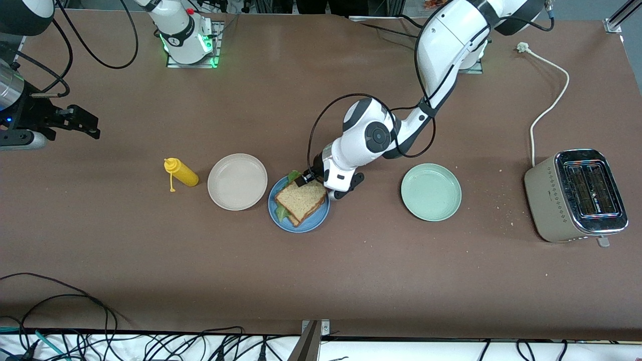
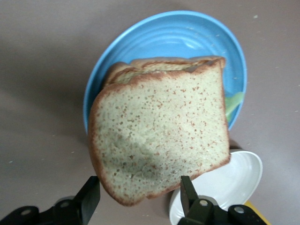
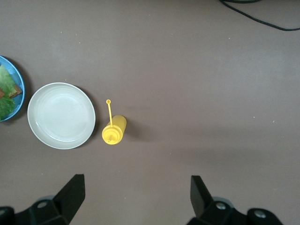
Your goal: Make sandwich in blue plate with both arms
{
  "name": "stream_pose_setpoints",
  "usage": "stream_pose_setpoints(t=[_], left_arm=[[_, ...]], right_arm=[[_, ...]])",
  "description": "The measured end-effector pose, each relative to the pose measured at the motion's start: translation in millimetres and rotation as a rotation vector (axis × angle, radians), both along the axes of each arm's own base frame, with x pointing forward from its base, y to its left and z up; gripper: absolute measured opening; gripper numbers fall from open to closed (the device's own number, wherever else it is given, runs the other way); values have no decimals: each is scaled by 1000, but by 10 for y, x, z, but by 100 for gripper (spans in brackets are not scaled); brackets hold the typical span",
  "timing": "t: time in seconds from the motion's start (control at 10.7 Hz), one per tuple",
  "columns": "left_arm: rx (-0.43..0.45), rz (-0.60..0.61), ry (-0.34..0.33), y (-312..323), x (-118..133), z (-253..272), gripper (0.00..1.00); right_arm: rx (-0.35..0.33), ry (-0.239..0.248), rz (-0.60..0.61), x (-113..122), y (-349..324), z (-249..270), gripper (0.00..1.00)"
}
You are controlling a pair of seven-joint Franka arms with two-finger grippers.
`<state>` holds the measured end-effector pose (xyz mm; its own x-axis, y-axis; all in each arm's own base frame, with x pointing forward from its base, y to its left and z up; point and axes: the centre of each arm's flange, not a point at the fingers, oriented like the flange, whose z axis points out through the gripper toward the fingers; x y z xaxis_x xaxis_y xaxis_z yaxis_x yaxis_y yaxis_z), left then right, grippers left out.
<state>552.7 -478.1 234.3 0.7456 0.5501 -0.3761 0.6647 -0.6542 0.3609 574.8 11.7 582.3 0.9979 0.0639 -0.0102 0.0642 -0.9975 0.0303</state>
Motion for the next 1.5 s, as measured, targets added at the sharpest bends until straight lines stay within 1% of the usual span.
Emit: stream_pose_setpoints(t=[0.09,0.19,0.28,0.38,0.47,0.56,0.66,0.75,0.84,0.94,1.03,1.22,1.31,1.5], left_arm=[[9,-8,21,28,0,-21,78],[18,-16,40,49,-3,-38,84],[27,-28,62,57,-19,-53,87],[38,-43,86,59,-47,-73,95],[47,-57,108,62,-69,-85,99],[57,-69,131,89,-64,-72,100],[64,-76,149,156,-8,21,100],[70,-84,160,273,92,240,100],[99,-110,145,450,205,591,100],[155,-143,112,663,277,1005,100],[216,-162,74,890,314,1415,100],[330,-158,14,1462,379,2118,100],[371,-170,-7,1754,400,2368,100],[424,-238,-38,2368,454,2716,100]], right_arm=[[0,0,0,2,0,-1,100],[0,0,0,5,0,-3,100],[0,3,0,12,0,-17,100],[0,7,0,25,-1,-45,100],[0,12,0,36,-2,-70,100],[0,13,0,41,-2,-78,100],[0,13,0,43,-3,-77,100],[0,12,-1,45,-4,-76,100],[0,12,-1,46,-5,-73,100],[0,11,-1,48,-6,-70,100],[0,10,-1,50,-8,-68,100],[0,10,-2,53,-11,-69,100],[0,11,-2,55,-14,-71,100],[0,11,-3,56,-17,-73,100]])
